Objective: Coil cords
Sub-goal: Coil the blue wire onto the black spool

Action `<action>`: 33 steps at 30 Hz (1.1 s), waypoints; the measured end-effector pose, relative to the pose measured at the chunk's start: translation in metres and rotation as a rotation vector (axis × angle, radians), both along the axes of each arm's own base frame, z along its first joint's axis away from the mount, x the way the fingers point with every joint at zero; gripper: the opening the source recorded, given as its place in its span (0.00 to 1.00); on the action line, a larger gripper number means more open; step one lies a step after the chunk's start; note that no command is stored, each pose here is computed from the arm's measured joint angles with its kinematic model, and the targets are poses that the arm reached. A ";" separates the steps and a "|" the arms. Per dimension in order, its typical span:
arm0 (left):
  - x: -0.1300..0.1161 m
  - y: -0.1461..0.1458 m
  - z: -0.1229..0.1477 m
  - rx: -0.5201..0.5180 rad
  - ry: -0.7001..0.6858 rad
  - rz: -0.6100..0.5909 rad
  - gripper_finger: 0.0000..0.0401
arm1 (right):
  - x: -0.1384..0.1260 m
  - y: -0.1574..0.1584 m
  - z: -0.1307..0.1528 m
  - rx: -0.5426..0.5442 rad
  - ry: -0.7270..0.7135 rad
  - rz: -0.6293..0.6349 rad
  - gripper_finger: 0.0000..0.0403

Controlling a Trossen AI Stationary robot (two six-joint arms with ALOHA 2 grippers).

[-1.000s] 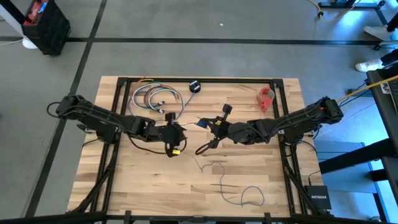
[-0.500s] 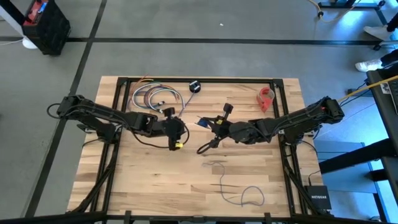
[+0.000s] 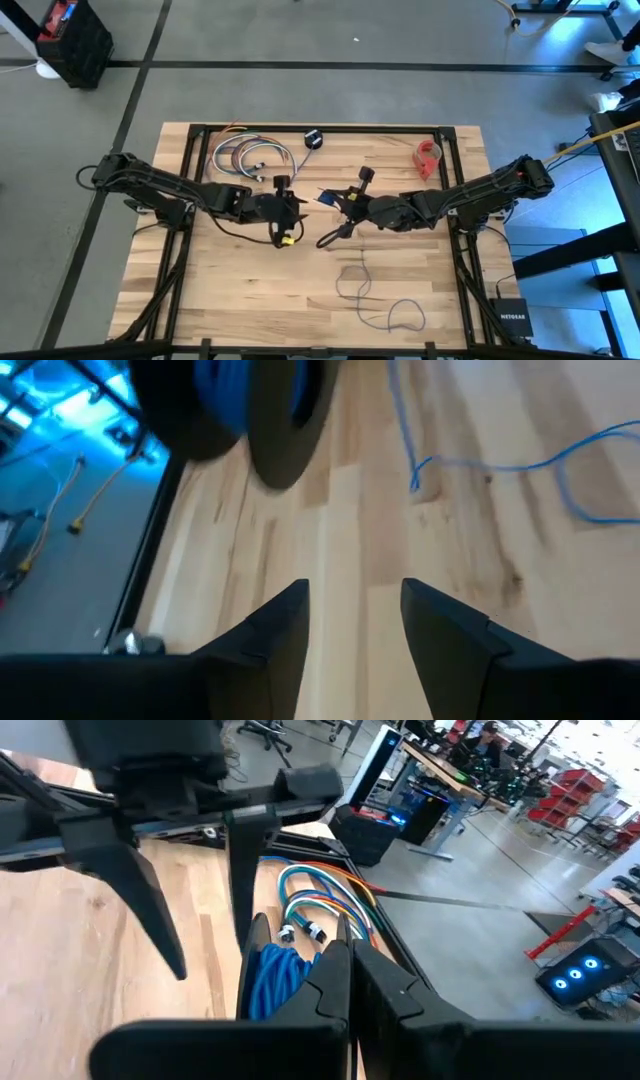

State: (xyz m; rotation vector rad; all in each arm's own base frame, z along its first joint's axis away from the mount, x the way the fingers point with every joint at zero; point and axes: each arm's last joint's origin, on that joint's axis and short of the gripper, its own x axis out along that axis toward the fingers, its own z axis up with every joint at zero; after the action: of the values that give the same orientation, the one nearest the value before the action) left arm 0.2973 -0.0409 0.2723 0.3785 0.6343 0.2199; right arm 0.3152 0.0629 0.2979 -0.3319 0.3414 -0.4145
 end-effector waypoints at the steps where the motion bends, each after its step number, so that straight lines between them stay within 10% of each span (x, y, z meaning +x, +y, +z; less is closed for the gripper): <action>1: 0.000 -0.002 0.001 0.005 -0.008 -0.011 0.38 | 0.000 0.000 0.000 0.004 0.001 0.010 0.01; 33: -0.031 0.002 0.010 -0.044 -0.331 -0.203 0.38 | 0.005 0.002 -0.001 0.046 -0.020 0.117 0.01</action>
State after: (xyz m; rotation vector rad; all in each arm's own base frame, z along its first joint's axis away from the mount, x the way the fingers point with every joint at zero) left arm 0.2660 -0.0393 0.2820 0.3518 0.2722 0.0711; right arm 0.3204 0.0645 0.2974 -0.3008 0.3098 -0.2945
